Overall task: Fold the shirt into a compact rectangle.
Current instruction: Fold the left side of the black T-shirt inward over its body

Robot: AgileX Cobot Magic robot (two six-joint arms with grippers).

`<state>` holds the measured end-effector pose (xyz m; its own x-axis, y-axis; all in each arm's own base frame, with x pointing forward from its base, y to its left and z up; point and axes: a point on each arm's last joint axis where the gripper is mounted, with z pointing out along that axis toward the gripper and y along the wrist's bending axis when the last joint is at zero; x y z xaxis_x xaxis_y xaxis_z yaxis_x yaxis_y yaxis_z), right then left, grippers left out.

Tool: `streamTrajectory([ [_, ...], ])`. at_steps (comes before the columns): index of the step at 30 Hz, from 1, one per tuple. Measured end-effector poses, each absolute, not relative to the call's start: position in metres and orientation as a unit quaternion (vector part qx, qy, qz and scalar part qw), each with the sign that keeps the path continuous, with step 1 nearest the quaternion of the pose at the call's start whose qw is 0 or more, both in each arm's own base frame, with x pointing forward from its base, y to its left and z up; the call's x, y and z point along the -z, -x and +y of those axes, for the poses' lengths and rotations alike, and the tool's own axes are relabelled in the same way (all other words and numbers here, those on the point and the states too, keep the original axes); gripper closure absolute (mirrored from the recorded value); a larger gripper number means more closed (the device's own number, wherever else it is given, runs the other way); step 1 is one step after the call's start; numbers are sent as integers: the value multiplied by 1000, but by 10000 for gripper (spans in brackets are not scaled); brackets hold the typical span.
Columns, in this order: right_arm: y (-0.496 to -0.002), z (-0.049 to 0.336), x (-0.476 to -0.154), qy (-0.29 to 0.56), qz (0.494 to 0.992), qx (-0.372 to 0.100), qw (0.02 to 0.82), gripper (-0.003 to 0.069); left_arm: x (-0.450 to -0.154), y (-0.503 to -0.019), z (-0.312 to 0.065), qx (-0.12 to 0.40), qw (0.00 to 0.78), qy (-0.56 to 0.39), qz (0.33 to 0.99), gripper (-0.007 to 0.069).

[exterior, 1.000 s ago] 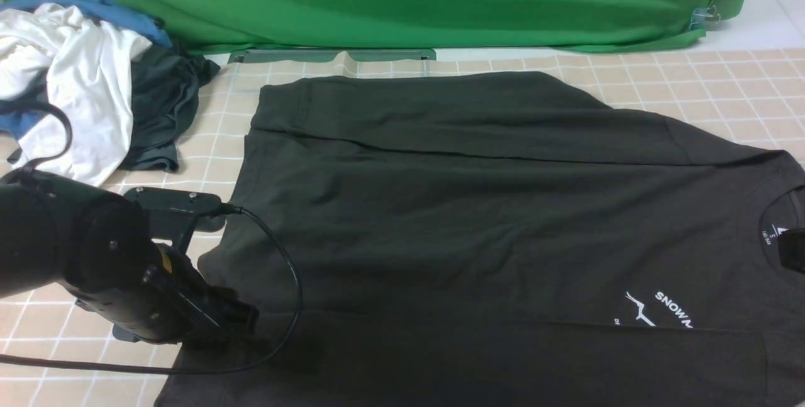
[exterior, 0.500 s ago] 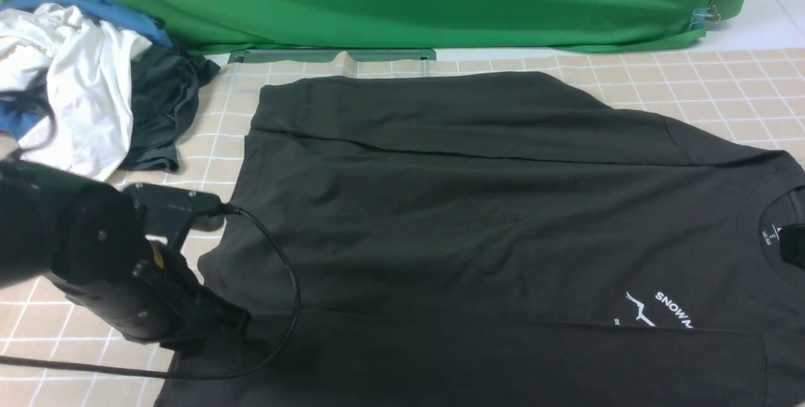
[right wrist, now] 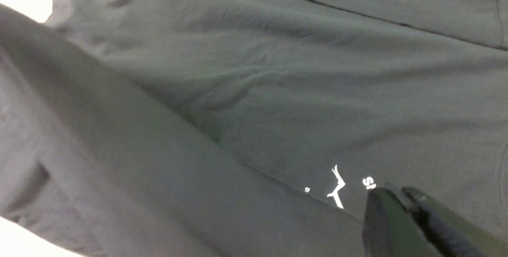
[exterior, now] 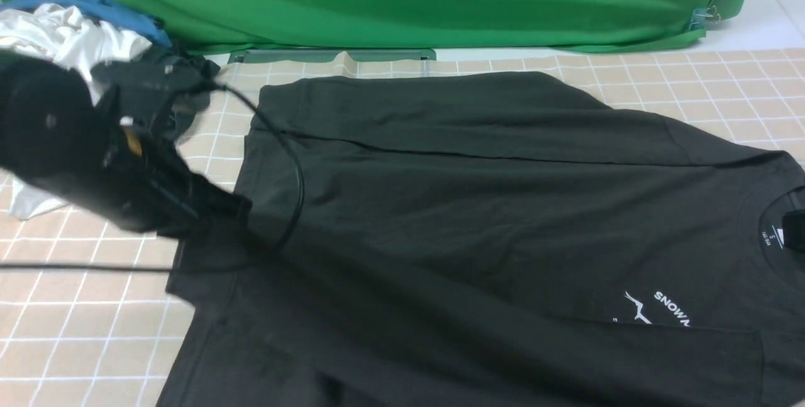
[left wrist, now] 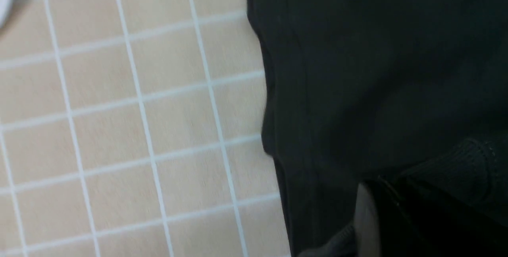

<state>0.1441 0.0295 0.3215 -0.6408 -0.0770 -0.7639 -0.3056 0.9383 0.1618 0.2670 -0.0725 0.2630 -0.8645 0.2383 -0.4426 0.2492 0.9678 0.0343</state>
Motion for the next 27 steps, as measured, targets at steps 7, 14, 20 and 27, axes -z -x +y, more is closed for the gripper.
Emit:
streamTrajectory([
  [7,-145,29,-322,106,894,-138,413,588,-263,-304,-81,-1,233,-133,963,592],
  [14,-145,29,-322,105,893,-138,415,588,-249,-339,-87,-26,227,-151,962,592],
  [20,-145,29,-322,105,893,-138,415,588,-231,-352,-85,-43,218,-155,963,591],
  [27,-145,29,-322,105,893,-138,415,588,-219,-363,-88,-42,237,-163,957,564],
])
